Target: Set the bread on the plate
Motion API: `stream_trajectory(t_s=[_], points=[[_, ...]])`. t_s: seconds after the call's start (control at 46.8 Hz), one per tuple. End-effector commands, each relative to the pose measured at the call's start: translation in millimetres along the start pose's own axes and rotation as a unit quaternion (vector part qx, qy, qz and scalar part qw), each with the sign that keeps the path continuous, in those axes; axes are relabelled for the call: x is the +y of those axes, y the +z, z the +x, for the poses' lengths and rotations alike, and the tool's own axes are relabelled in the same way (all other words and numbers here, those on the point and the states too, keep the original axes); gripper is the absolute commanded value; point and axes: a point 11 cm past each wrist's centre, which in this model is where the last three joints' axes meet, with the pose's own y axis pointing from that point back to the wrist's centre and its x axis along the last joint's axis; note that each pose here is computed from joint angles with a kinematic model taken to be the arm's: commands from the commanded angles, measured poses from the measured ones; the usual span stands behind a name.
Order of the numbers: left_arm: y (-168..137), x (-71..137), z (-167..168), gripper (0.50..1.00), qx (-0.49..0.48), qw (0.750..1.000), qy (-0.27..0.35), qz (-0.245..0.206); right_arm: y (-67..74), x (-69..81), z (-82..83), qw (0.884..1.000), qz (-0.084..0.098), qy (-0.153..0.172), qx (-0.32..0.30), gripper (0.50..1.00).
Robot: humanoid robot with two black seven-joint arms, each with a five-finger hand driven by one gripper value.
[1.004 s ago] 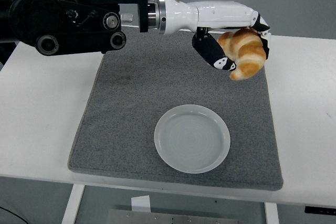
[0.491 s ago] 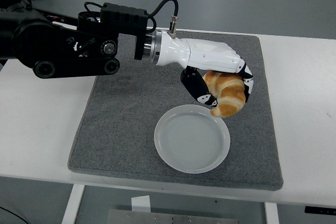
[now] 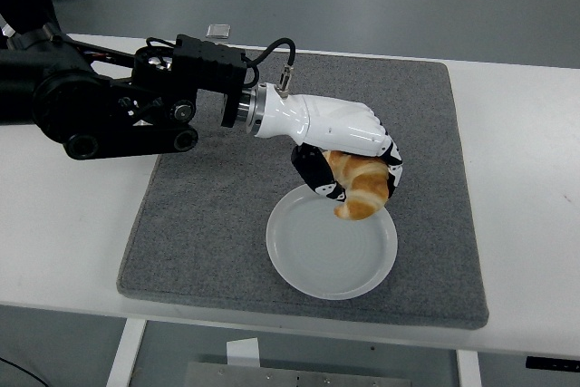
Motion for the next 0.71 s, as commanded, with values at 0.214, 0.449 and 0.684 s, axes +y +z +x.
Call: stream_trajectory(t_s=[0.214, 0.449, 0.684], points=[[-9, 2, -26, 0.5, -0.004, 1.0, -0.028, 0.008, -0.4, 0.0, -0.1, 1.0, 0.0, 0.0, 0.0, 0.952], [-14, -1, -43, 0.5, -0.012, 0.999, -0.048, 0.01, -0.4, 0.0, -0.1, 1.0, 0.0, 0.0, 0.0, 0.952], [-13, -14, -57, 0.5, -0.017, 0.998, -0.067, 0.003, 0.5, 0.0, 0.2, 1.0, 0.0, 0.0, 0.0, 0.952]])
